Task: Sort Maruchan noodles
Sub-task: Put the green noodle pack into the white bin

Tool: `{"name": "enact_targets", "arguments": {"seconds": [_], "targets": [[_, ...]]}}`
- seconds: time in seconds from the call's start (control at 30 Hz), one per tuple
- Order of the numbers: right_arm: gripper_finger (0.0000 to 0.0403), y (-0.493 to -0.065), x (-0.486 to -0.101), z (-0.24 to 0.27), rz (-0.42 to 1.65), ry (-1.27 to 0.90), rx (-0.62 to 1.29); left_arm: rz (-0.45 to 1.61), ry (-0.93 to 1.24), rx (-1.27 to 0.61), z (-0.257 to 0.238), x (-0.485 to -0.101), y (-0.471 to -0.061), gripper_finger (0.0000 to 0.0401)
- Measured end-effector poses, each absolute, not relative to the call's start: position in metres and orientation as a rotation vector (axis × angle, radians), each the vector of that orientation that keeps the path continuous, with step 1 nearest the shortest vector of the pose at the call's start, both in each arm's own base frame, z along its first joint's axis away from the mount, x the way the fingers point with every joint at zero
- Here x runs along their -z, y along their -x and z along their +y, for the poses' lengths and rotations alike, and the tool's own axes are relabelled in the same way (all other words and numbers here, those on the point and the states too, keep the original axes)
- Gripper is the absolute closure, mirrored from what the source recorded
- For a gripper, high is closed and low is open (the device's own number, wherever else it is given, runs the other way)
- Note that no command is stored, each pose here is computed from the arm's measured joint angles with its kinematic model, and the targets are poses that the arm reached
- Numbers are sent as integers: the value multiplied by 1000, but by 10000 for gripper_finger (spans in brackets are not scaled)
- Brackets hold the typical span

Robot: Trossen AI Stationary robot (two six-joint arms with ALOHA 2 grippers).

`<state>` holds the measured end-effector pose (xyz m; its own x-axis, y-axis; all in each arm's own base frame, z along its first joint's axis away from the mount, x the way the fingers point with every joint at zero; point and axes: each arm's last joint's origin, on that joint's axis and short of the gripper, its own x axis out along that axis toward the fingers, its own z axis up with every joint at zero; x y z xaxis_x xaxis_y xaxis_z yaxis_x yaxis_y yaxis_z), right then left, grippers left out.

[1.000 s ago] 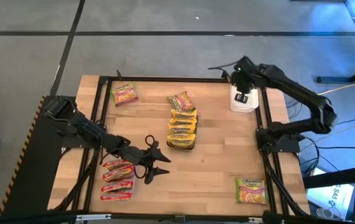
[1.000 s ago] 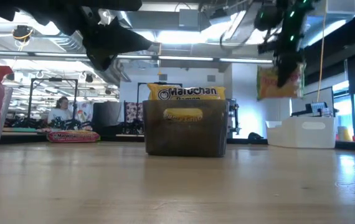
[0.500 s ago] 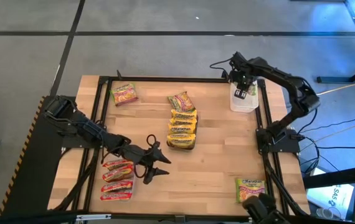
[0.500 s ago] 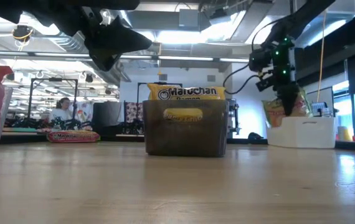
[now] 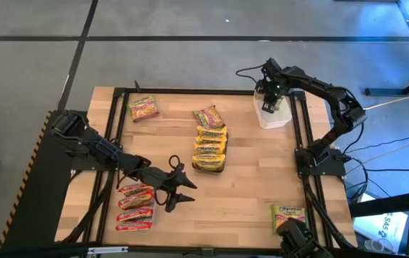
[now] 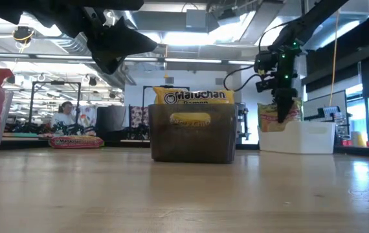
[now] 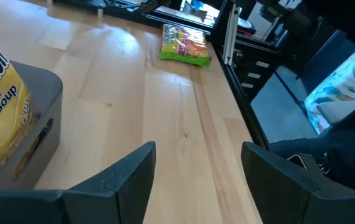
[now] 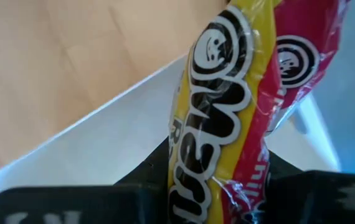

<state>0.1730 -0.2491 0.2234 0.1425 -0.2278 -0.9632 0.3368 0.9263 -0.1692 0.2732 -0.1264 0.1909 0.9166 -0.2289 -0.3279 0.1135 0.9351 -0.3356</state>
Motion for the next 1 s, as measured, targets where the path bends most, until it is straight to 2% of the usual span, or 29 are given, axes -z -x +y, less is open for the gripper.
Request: {"name": "enact_targets", "arguments": {"seconds": [0.47, 0.8, 1.0], "targets": [[296, -173, -192, -272, 1456, -83, 453, 369, 318, 177, -126, -191, -273, 170], [225, -179, -194, -278, 1362, -53, 467, 369, 319, 179, -126, -191, -273, 170], [181, -179, -196, -283, 1386, 18, 561, 371, 322, 181, -126, -191, -273, 170]]}}
